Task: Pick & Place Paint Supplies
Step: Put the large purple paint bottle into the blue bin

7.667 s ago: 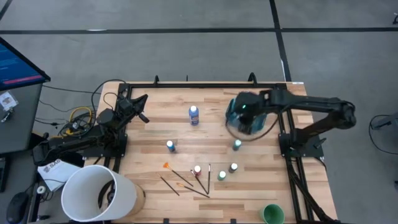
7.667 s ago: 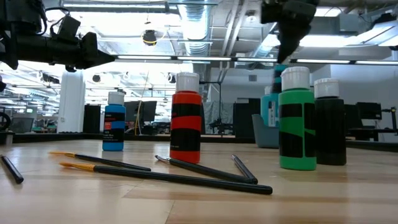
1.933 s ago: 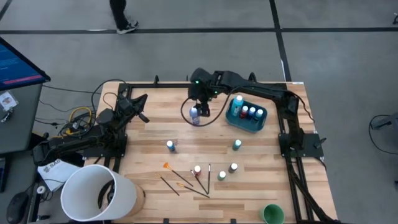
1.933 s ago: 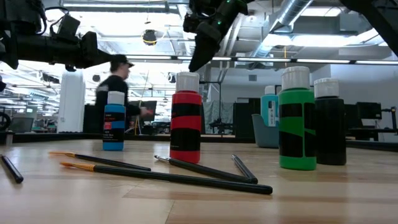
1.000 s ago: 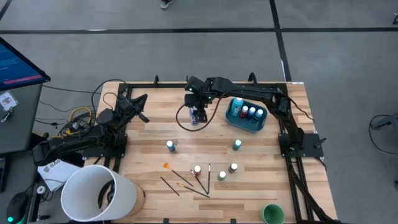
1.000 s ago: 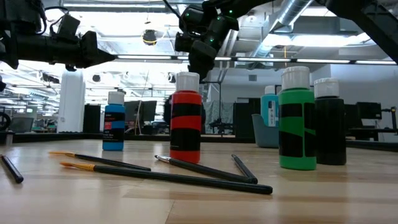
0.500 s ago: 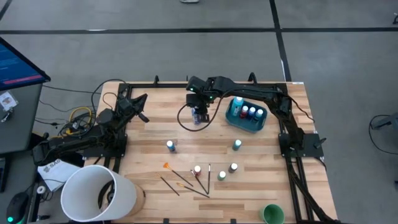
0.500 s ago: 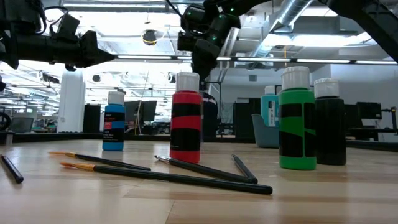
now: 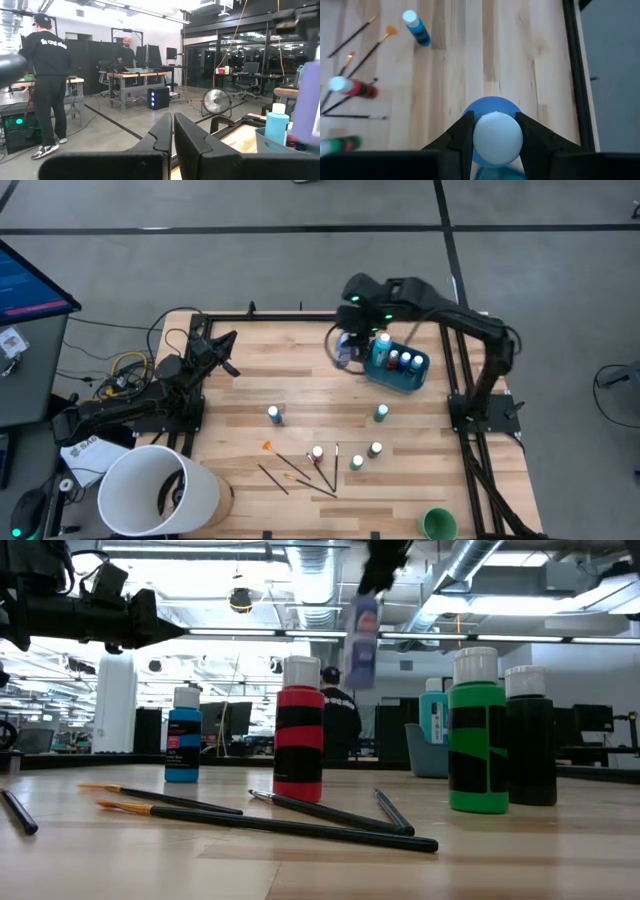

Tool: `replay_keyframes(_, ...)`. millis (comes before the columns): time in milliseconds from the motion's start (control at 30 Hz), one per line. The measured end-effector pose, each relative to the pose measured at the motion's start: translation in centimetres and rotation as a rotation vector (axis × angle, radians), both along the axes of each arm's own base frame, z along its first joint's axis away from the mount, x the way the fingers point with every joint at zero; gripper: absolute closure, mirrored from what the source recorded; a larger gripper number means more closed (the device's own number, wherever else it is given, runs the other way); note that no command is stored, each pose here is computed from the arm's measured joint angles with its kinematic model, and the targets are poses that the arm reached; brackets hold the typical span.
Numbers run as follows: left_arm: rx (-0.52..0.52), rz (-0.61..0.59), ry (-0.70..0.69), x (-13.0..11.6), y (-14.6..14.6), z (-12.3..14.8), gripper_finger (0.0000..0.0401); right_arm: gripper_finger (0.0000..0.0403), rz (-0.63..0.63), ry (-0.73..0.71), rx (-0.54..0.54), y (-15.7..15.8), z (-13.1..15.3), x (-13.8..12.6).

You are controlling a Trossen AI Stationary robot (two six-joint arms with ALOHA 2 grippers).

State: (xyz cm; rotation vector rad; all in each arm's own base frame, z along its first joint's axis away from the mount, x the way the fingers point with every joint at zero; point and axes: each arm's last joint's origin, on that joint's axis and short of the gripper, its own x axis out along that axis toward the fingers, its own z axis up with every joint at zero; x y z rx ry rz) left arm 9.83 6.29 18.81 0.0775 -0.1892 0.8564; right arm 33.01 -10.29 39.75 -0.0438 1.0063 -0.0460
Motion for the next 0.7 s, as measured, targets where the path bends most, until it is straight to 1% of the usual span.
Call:
replay_keyframes(67, 0.0, 0.0, -0.001, 0.0, 0.0, 0.0, 0.0393, 0.0291, -0.021, 0.01, 0.017, 0.6, 0.9, -1.4)
replay_keyframes(267, 0.001, -0.001, -0.002, 0.0, 0.0, 0.0, 0.0393, 0.0291, -0.069, 0.043, 0.071, 2.4, 2.7, -4.4)
replay_keyframes(367, 0.002, -0.004, -0.002, 0.0, 0.0, 0.0, 0.0393, 0.0291, -0.083, 0.074, 0.09, 3.3, 2.9, -5.1)
replay_keyframes(500, 0.002, -0.004, -0.001, 0.0, 0.0, 0.0, 0.0393, 0.0291, -0.106, 0.122, 0.085, 4.5, 3.1, -6.1)
replay_keyframes(700, 0.001, -0.004, -0.001, 0.0, 0.0, 0.0, 0.0393, 0.0289, -0.127, 0.109, 0.074, 6.6, 4.0, -7.3)
